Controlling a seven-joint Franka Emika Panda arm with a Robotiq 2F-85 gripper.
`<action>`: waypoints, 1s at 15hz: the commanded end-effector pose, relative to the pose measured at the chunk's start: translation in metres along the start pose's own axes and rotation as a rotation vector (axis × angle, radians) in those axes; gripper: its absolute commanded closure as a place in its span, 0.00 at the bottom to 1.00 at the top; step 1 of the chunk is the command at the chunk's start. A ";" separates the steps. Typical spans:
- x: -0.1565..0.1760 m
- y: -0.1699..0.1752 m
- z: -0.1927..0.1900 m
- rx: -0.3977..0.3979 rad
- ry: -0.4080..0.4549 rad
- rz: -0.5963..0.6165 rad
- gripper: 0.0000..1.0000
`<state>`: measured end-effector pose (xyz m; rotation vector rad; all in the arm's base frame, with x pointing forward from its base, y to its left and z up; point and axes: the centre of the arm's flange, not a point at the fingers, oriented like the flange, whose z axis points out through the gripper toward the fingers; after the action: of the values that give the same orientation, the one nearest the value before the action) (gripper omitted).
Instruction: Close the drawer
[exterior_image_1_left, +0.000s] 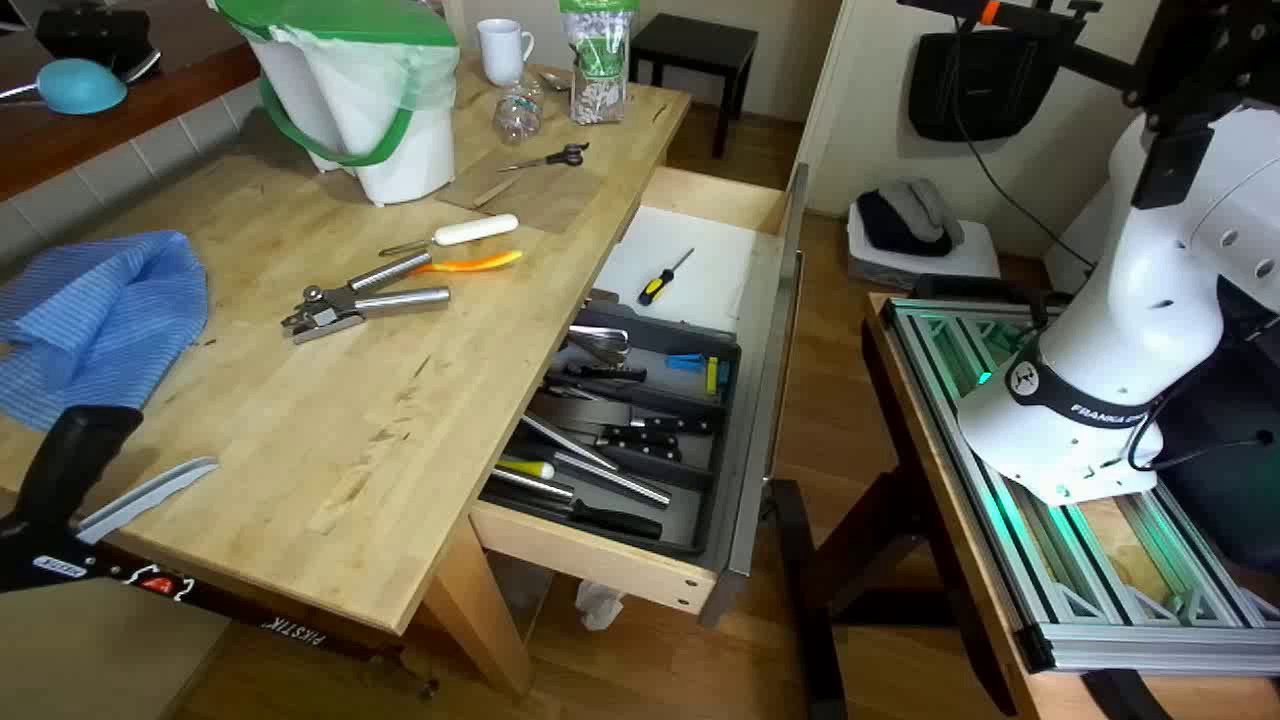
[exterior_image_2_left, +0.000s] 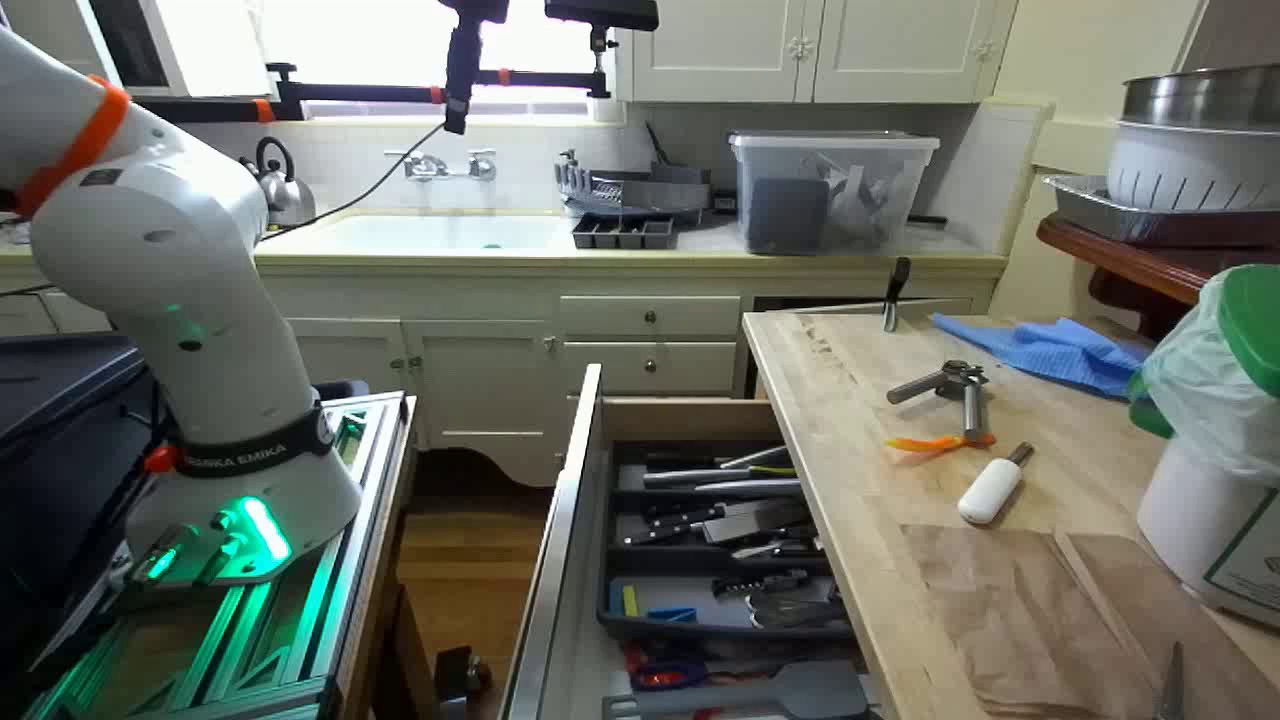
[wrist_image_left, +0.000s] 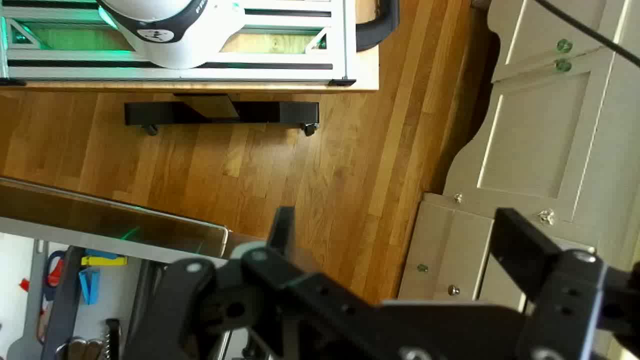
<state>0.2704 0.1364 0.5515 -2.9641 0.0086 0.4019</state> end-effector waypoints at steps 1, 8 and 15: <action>0.000 0.000 0.000 0.000 0.000 0.000 0.00; 0.007 0.038 0.025 0.039 0.060 0.090 0.00; -0.004 0.124 0.119 -0.119 0.102 0.222 0.42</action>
<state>0.2652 0.0640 0.4665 -3.0241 0.3013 0.3171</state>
